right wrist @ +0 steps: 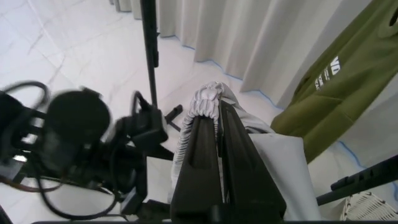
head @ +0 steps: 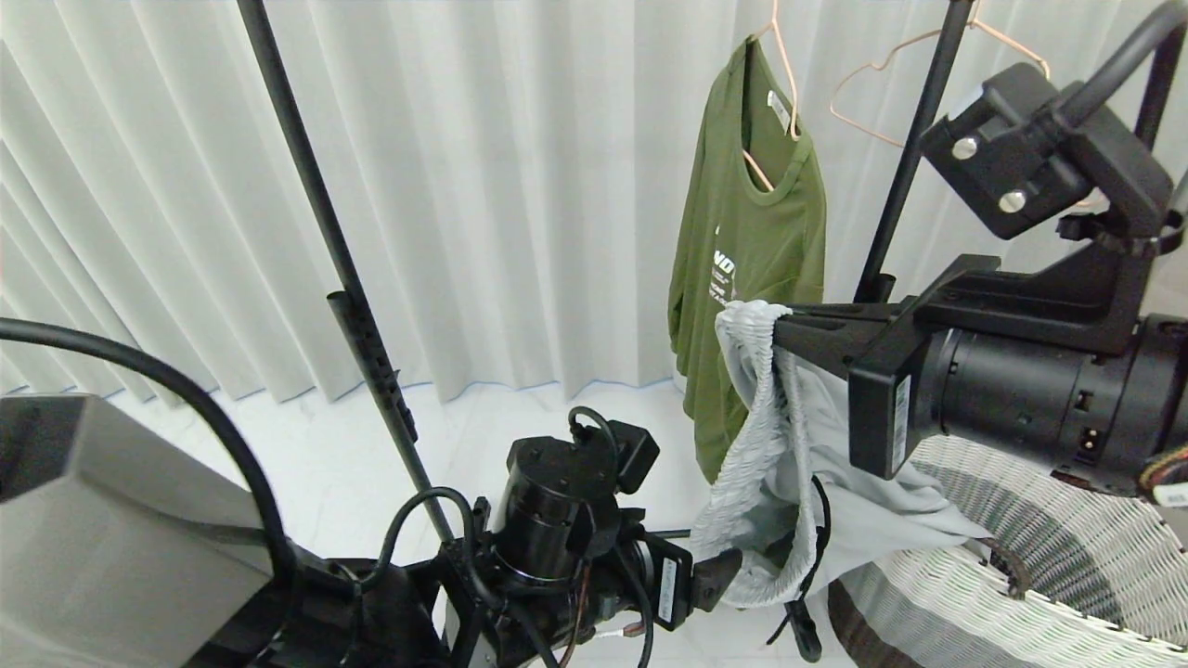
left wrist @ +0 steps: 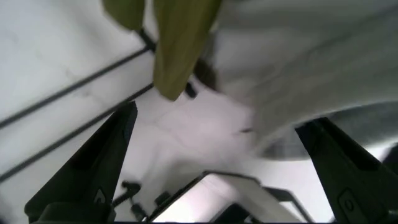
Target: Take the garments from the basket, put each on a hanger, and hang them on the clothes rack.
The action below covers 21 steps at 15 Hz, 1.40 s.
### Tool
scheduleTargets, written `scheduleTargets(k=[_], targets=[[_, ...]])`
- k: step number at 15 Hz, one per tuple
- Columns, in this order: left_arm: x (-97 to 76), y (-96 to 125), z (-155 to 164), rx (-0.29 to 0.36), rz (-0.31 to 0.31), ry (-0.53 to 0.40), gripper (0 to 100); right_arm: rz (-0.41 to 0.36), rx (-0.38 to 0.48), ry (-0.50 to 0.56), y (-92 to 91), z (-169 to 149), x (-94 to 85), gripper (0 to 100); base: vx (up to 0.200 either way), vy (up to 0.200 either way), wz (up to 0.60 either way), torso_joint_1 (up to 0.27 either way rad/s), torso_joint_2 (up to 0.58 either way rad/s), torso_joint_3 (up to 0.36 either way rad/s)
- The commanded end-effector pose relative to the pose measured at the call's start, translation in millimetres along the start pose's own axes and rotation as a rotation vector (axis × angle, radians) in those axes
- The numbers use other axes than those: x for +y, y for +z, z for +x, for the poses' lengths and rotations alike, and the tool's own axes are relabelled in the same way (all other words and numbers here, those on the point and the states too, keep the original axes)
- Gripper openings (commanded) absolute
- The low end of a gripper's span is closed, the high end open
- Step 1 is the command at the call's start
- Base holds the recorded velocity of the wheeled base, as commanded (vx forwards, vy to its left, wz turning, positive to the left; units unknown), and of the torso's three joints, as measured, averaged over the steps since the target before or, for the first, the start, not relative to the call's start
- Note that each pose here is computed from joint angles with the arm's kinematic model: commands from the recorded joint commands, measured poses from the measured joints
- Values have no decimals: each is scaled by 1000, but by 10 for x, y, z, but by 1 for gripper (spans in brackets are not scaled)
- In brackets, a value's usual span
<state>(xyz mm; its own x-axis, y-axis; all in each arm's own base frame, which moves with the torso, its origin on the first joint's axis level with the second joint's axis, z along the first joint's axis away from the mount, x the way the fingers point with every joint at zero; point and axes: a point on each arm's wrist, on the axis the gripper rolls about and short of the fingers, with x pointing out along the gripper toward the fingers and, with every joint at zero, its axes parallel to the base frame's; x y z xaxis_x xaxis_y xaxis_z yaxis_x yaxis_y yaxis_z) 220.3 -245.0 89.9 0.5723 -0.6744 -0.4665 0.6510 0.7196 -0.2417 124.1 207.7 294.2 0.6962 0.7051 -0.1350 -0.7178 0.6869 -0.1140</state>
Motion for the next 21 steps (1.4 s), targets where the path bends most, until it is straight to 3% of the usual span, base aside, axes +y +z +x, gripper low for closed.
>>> scheduleTargets(k=[1,3,4,7,9,11,12,13,14,17,19,21], targets=[[142,-164,163,63,-16,44,100,1,-6,-2,13,-17,-8,0,0,0,0,0,0,0],[224,-172,186,68,-29,61,100,1,-8,-3,13,-30,-15,0,0,0,0,0,0,0],[228,-183,186,71,-29,68,0,2,-11,-4,20,-35,-17,0,0,0,0,0,0,0],[167,-232,90,62,-8,118,0,4,0,-32,-9,-21,-83,0,0,0,0,0,0,0],[137,-234,-65,-19,12,182,0,6,8,-63,-24,-1,-156,0,0,0,0,0,0,0],[130,-108,-402,-95,25,186,0,6,25,-101,-71,27,-244,0,0,0,0,0,0,0],[138,72,-815,-138,14,203,0,4,28,-121,-80,48,-289,0,0,0,0,0,0,0],[139,140,-955,-149,9,210,0,4,28,-124,-80,48,-293,0,0,0,0,0,0,0],[117,398,-1434,-181,-7,234,0,0,33,-125,-91,68,-289,0,0,0,0,0,0,0],[-31,807,-2301,-234,-15,251,0,-19,-7,-130,-77,104,-283,0,0,0,0,0,0,0],[-60,930,-2578,-253,88,342,0,-27,-27,-136,-129,64,-284,0,0,0,0,0,0,0],[-59,984,-2627,-267,186,446,0,-70,-35,-146,-172,-108,-322,0,0,0,0,0,0,0]])
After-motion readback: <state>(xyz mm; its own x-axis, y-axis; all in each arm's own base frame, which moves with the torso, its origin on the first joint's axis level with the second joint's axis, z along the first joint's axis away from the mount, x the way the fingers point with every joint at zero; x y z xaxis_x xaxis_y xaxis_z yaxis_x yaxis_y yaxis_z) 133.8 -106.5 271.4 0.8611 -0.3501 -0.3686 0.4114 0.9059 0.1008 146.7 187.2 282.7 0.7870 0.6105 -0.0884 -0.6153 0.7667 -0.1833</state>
